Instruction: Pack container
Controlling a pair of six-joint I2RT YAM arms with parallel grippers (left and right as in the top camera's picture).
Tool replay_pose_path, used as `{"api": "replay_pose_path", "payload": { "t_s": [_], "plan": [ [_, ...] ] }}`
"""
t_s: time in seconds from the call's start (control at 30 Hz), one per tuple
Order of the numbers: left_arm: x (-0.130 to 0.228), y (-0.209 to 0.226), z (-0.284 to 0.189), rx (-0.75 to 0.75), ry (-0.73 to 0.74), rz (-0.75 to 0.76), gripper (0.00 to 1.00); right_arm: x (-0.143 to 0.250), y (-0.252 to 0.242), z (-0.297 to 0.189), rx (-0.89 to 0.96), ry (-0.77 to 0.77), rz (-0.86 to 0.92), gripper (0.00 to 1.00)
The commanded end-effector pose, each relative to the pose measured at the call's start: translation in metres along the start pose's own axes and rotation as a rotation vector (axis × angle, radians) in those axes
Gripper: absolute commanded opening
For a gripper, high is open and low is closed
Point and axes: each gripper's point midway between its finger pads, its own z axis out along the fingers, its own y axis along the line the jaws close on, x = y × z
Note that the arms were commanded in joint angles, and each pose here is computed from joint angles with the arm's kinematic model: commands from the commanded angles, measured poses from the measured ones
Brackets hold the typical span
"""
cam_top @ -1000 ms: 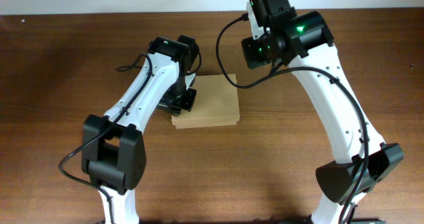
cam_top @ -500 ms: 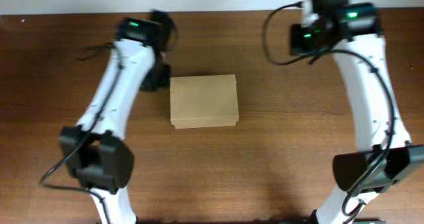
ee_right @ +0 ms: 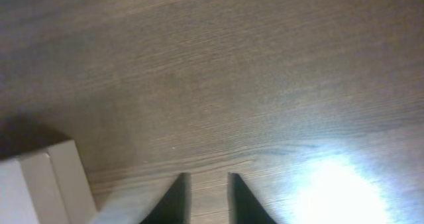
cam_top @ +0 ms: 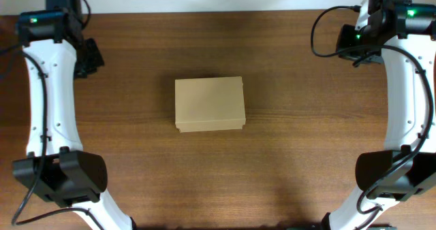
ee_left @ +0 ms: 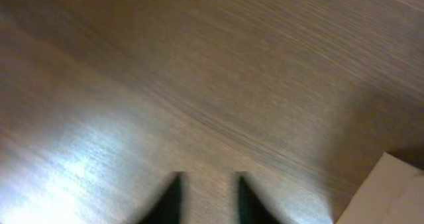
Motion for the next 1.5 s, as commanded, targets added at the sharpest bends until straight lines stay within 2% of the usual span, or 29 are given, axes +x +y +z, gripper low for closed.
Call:
{"api": "replay_pose_path", "payload": {
  "t_s": [0.0,0.03,0.07,0.9,1.03,1.13,1.23,1.3,1.33,1.47],
  "plan": [
    [-0.004,0.012,-0.003,-0.015,-0.014,-0.036,0.67,-0.006,-0.009,-0.016,0.029,-0.044,0.015,0.99],
    [-0.003,0.012,-0.003,-0.015,-0.011,-0.035,0.76,-0.005,-0.009,-0.016,0.030,-0.040,0.015,0.99],
    [-0.003,0.012,-0.003,-0.014,-0.010,-0.035,1.00,-0.002,-0.010,-0.015,0.031,-0.028,0.015,0.99],
    [-0.003,0.012,-0.003,-0.012,-0.011,-0.035,1.00,0.000,-0.012,-0.021,0.045,-0.033,0.006,0.99],
    [-0.003,0.012,-0.003,-0.013,-0.011,-0.035,1.00,-0.023,-0.008,-0.058,0.009,-0.236,0.035,0.99],
    [-0.003,0.012,-0.003,-0.013,-0.011,-0.035,1.00,-0.039,0.002,-0.094,-0.083,-0.479,0.051,0.99],
    [-0.003,0.012,-0.003,-0.012,-0.011,-0.035,1.00,-0.032,0.006,-0.122,-0.147,-0.688,0.041,0.99],
    [-0.003,0.012,-0.003,-0.013,-0.011,-0.036,1.00,-0.013,0.005,-0.133,-0.176,-0.793,0.034,0.99],
    [-0.003,0.012,-0.003,-0.012,-0.011,-0.035,1.00,0.017,0.002,-0.137,-0.197,-0.875,0.028,0.99],
    [-0.003,0.012,-0.003,-0.012,-0.011,-0.035,1.00,0.089,-0.007,-0.127,-0.221,-0.952,0.021,0.99]
  ]
}}
